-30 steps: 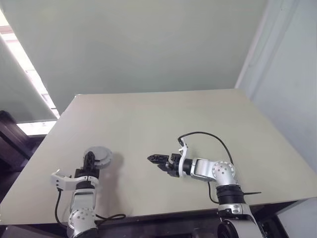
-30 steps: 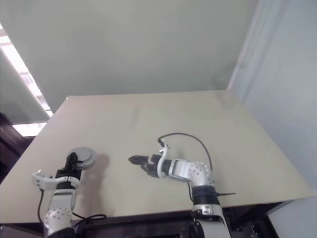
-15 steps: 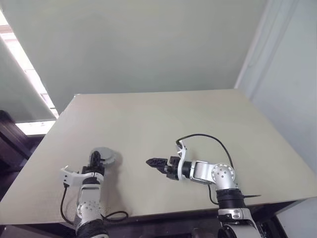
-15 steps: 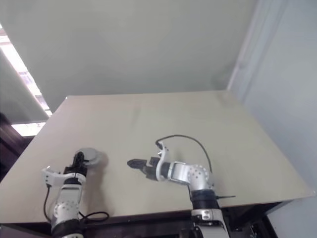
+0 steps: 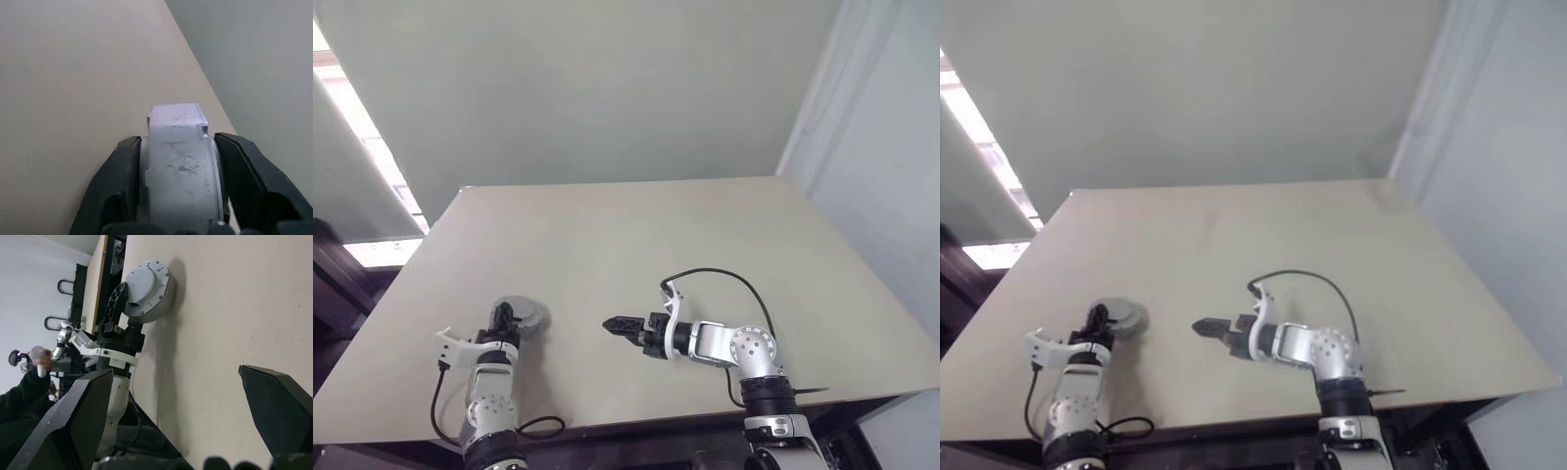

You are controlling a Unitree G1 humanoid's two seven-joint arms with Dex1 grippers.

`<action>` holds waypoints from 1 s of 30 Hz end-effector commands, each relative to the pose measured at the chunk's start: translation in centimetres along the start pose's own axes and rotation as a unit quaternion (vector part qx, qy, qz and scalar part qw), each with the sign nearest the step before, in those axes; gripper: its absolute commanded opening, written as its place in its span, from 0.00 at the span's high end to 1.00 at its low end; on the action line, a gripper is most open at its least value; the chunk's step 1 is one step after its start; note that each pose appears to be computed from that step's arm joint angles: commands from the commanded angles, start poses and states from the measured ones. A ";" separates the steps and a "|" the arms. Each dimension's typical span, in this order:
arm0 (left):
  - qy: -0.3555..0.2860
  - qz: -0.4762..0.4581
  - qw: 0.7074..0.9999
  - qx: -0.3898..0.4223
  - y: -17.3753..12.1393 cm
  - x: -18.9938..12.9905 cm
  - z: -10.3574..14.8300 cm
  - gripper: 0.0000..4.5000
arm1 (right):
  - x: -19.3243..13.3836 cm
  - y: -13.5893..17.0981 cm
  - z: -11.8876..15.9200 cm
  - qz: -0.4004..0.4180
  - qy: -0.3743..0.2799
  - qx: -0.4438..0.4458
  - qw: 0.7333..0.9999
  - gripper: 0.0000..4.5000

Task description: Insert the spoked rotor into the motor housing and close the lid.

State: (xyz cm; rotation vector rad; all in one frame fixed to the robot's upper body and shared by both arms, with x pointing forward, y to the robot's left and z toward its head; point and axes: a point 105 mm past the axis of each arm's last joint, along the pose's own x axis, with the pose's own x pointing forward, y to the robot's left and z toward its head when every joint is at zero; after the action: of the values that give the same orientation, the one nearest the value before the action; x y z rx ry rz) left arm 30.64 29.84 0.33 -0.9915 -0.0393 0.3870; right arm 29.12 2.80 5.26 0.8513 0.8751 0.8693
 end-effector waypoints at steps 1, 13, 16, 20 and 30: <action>-0.039 -0.020 0.999 0.030 -1.4 0.0 2.6 0.19 | -0.1 1.3 1.0 0.021 -0.018 -0.021 0.999 0.00; -0.002 -0.040 0.996 0.076 -1.9 -0.8 1.7 0.01 | 0.1 0.9 1.0 0.013 -0.011 -0.023 1.000 0.00; -0.021 -0.026 0.991 0.126 -1.4 -1.2 3.1 0.01 | 0.0 0.8 1.0 0.013 -0.012 -0.025 1.000 0.00; -0.031 -0.014 0.962 0.272 -1.4 -2.1 4.7 0.01 | -0.2 1.0 1.5 0.020 -0.027 -0.051 0.998 0.00; 0.058 -0.249 0.845 0.469 -9.2 -6.9 2.2 0.01 | -3.1 1.3 5.4 0.029 -0.099 -0.363 0.926 0.00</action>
State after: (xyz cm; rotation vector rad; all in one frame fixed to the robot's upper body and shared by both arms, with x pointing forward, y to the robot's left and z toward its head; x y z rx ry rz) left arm 26.14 27.92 8.39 -0.0393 0.0467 -0.0005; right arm 32.30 -1.29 6.33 0.4039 0.4870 0.9403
